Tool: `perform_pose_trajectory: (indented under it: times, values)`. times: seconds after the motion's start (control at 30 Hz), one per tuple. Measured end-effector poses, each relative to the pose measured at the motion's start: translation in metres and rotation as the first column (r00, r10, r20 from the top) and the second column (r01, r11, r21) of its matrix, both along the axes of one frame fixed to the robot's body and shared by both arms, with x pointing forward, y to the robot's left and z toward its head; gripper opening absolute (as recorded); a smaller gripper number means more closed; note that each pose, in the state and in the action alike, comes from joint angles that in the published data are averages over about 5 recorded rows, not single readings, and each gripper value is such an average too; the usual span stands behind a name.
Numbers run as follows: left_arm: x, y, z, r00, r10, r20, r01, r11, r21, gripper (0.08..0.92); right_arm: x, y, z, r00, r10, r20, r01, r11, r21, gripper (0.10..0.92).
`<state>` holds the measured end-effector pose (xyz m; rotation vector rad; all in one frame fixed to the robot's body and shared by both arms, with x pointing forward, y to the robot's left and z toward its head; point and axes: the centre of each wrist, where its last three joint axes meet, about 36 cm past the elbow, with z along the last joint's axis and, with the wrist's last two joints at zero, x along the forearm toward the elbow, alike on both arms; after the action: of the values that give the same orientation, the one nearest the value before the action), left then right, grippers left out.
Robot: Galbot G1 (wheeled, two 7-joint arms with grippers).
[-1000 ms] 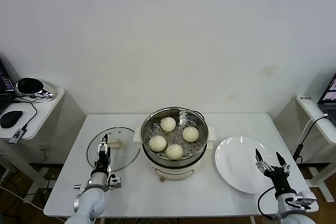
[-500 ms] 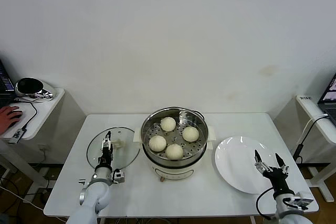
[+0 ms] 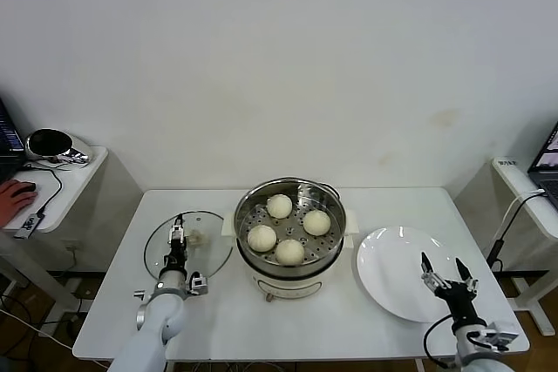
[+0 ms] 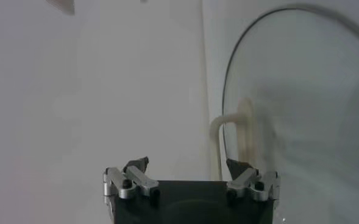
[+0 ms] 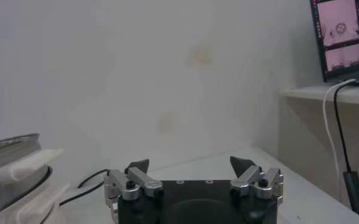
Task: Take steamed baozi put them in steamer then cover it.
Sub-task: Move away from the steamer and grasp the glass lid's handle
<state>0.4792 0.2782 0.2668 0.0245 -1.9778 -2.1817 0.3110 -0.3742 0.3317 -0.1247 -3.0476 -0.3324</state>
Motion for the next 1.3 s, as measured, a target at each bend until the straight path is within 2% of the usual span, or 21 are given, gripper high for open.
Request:
perform_pose_trajectory:
  times: [0.87,1.0,1.3]
  values:
    - [0.026,-0.006,-0.013,0.998,0.056,0.027,-0.055,0.998,-0.035,0.81,-0.005,0.003,-0.009,1.0,0.015,-0.02,-0.016,1.0,-0.016,0.823]
    - [0.024,-0.008,-0.017,0.9979,0.06,0.025,-0.059,0.997,-0.044,0.722,-0.006,0.004,-0.01,1.0,0.017,-0.023,-0.017,1.0,-0.02,0.823]
    - [0.02,-0.004,-0.023,0.9973,0.068,0.026,-0.067,0.997,-0.049,0.462,-0.007,0.006,-0.009,1.0,0.022,-0.021,-0.022,0.999,-0.03,0.823]
